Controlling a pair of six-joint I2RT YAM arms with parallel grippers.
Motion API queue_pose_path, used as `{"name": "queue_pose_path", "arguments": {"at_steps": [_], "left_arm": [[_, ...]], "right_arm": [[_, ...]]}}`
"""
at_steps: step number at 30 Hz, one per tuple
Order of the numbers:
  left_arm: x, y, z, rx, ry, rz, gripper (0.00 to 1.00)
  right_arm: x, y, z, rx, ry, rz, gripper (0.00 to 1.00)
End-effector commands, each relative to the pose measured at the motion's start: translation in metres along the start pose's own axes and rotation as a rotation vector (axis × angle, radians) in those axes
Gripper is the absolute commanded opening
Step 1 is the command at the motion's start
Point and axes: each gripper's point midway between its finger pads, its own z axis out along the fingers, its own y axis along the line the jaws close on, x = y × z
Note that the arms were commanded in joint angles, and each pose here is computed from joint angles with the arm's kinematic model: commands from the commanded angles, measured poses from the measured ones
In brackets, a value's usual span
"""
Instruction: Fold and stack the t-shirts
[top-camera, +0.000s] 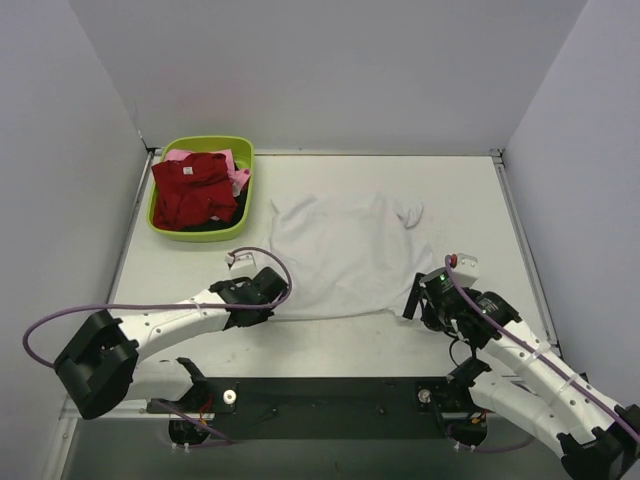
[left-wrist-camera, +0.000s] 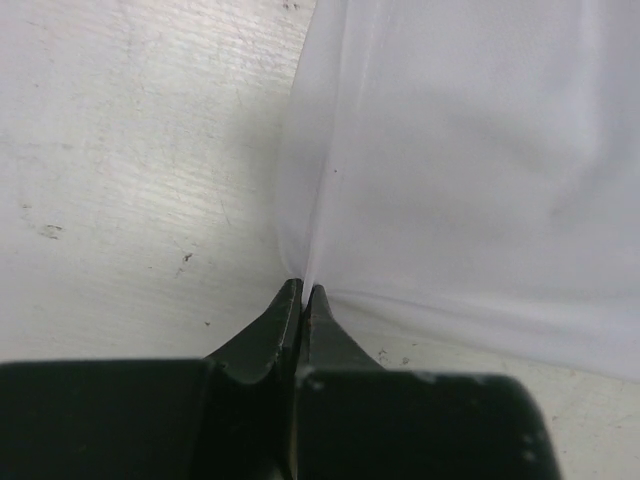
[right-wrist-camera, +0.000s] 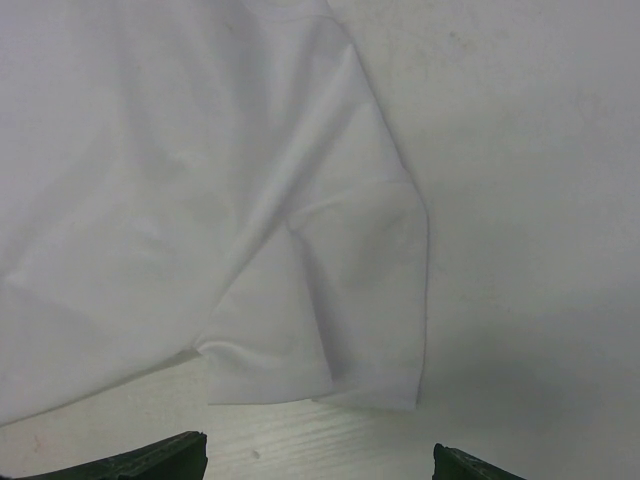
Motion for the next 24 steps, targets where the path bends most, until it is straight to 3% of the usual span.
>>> {"name": "queue_pose_path", "arguments": {"at_steps": [1, 10, 24], "left_arm": [[-0.028, 0.015, -0.013, -0.022, -0.079, -0.087, 0.00], [-0.055, 0.044, -0.015, -0.033, -0.116, -0.170, 0.00], [-0.061, 0.043, -0.010, -0.015, -0.125, -0.190, 0.00]], "right_arm": [[0.025, -0.009, 0.008, 0.058, 0.086, 0.045, 0.93], [0.039, -0.018, 0.016, 0.100, 0.114, 0.069, 0.88], [0.073, -0.033, 0.032, 0.173, 0.208, 0.080, 0.74]]}}
